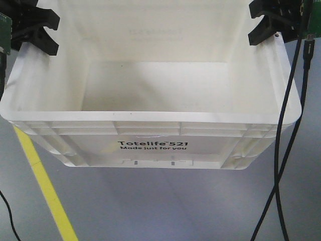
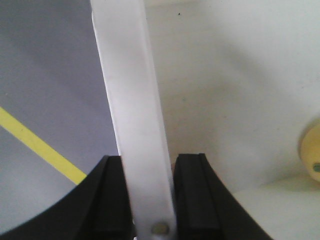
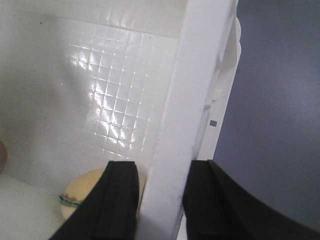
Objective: Place moving items into box and shelve
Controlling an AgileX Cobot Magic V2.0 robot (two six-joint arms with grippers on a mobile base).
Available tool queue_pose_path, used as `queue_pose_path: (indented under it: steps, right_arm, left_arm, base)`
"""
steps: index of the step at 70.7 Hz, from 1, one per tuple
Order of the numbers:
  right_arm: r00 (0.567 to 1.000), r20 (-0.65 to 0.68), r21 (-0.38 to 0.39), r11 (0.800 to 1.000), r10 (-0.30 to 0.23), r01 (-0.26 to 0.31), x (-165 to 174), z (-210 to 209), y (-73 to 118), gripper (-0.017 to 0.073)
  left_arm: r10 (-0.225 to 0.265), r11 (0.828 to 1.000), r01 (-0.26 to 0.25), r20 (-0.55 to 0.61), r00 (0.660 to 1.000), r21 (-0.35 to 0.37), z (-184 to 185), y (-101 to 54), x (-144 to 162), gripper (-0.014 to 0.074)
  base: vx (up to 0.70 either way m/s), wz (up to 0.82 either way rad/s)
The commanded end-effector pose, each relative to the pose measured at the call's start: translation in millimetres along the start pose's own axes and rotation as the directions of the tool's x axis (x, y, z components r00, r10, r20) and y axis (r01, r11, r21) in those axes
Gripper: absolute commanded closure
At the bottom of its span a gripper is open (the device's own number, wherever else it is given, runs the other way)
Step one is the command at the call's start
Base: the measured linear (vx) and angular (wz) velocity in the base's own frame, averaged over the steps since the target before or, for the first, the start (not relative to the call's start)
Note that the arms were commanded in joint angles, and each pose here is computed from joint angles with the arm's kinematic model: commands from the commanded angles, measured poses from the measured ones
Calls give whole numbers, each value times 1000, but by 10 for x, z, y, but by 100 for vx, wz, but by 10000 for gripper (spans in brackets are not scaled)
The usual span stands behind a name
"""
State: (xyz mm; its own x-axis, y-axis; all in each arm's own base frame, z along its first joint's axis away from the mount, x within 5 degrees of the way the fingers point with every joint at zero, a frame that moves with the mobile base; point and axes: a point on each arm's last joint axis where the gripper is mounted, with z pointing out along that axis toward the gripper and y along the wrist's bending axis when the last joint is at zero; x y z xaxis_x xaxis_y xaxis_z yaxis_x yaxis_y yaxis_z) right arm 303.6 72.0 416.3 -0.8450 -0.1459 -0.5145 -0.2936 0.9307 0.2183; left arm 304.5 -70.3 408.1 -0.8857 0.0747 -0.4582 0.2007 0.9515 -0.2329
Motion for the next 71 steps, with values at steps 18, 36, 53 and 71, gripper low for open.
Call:
queue_pose_path:
  steps: [18, 36, 53, 71]
  right_arm:
    - [985, 171, -142, 990, 4, 21, -65, -322, 238, 571]
    - [985, 171, -142, 990, 4, 21, -65, -322, 238, 571]
    - [985, 171, -142, 990, 4, 21, -65, -322, 238, 571]
    - [985, 171, -142, 990, 4, 21, -65, -322, 238, 571]
  left_arm:
    - [-4, 988, -23, 182, 983, 150, -340, -243, -55, 610]
    - [-4, 989, -23, 182, 983, 149, -340, -242, -55, 610]
    - [-4, 989, -23, 182, 983, 149, -340, -242, -55, 610]
    - [-4, 988, -23, 181, 983, 150, -340, -243, -55, 610]
  base:
    - [31, -53]
    - [31, -45]
    - [30, -48]
    - [30, -52]
